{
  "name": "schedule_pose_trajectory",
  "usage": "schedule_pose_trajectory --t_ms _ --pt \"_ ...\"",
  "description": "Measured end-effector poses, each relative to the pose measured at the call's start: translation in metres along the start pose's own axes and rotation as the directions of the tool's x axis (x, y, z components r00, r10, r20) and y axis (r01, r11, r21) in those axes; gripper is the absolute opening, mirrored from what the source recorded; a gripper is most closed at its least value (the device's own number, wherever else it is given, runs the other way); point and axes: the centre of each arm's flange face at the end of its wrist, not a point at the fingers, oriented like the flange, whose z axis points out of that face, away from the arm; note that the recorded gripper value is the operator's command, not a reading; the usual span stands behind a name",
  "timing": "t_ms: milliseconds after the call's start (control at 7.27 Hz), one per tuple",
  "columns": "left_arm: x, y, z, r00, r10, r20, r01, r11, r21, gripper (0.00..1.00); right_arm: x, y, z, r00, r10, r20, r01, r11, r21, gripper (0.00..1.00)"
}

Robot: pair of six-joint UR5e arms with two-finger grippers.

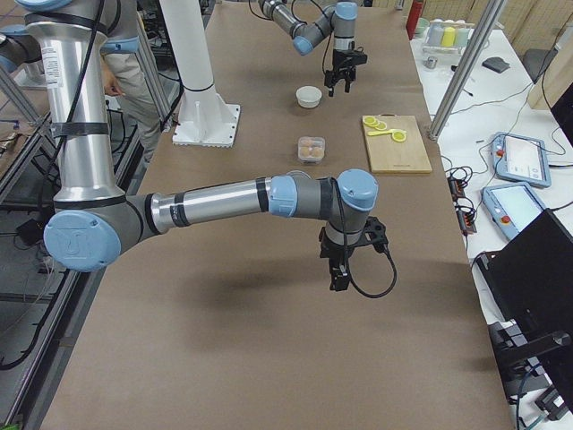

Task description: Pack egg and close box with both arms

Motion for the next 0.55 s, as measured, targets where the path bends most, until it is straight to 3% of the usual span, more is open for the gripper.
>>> schedule_pose_trajectory --t_ms 275,550 --pt "-0.080 0.017 -0.059 0.996 -0.073 0.048 0.072 0.997 0.019 0.97 -0.011 -0.007 0.006 1.000 -0.029 0.011 0.028 1.000 0.005 1.00" --pt "-0.171 0.041 -0.141 0.969 -0.220 0.117 0.216 0.975 0.047 0.97 -0.020 -0.011 0.008 0.999 -0.046 0.023 0.046 0.999 0.006 1.00"
